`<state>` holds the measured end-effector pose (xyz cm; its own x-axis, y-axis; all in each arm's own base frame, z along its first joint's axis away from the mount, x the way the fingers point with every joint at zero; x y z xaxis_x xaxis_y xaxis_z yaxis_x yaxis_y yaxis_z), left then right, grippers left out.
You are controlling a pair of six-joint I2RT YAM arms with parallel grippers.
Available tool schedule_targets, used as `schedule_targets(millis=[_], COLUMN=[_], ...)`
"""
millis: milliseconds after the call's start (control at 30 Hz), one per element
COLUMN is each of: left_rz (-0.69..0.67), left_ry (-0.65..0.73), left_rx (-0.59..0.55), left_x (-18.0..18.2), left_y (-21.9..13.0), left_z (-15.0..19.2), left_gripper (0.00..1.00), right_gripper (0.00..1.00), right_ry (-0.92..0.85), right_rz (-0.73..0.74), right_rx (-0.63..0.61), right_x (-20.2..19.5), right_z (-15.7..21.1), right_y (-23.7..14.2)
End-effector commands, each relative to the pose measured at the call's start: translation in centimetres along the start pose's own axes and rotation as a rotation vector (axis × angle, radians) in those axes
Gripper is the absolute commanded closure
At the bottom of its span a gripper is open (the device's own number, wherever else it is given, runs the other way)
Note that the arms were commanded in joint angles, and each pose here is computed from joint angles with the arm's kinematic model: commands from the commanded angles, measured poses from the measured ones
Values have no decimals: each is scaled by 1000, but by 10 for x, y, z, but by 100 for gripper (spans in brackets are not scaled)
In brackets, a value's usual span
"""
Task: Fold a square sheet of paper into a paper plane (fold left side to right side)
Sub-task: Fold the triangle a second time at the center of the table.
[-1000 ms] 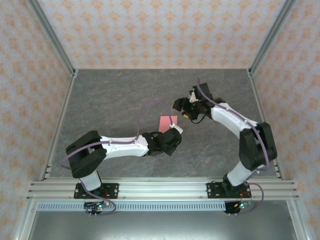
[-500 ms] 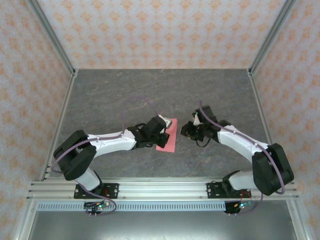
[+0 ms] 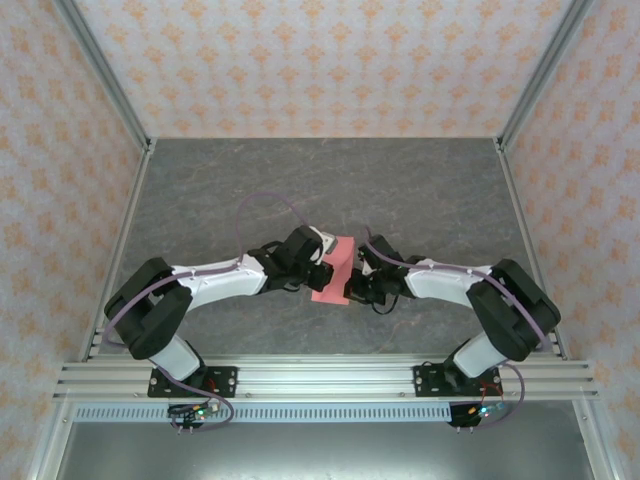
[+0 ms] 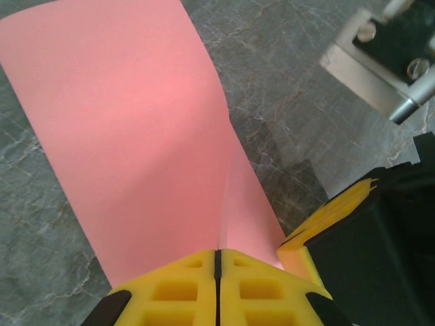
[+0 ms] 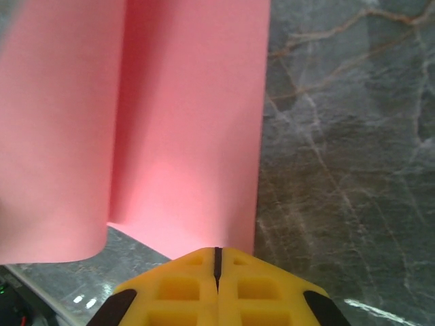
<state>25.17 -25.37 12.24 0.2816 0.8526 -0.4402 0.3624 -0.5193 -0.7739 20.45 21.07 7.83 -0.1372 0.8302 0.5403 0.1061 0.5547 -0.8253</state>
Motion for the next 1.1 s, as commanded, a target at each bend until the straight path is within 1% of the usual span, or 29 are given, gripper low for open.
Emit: schedule_targets(millis=[0, 133, 267, 733, 1067], left_rz=[-27, -41, -57, -54, -69], left_ry=[24, 32, 38, 64, 73], left_rx=[23, 33, 46, 94, 119], left_x=[8, 13, 18, 20, 22], left_y=[-2, 1, 6, 25, 34], left_z=[1, -3, -6, -19, -19], left_gripper=[93, 94, 94, 96, 96], right_gripper=[95, 95, 95, 94, 95], right_ry=[9, 12, 13, 6, 4], right_rz=[69, 115, 128, 147, 153], right_rx=[5, 44, 61, 78, 86], right_x=[-7, -15, -18, -19, -21], right_z=[1, 8, 11, 12, 14], right_y=[3, 6, 9, 9, 9])
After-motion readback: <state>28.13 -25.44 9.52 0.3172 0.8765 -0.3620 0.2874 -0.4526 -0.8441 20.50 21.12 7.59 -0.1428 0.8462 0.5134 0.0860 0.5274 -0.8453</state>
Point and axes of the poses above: each hand's point on the last joint's axis, 136 mm out from that joint toward the fingers, its own y axis out along the fingers, its own x axis along the line the jaws close on, z = x × y, the point moved 7 cm from there along -y, back along the fingers, and after that the axes turned 13 degrees about -y, right-handed, at the moved point
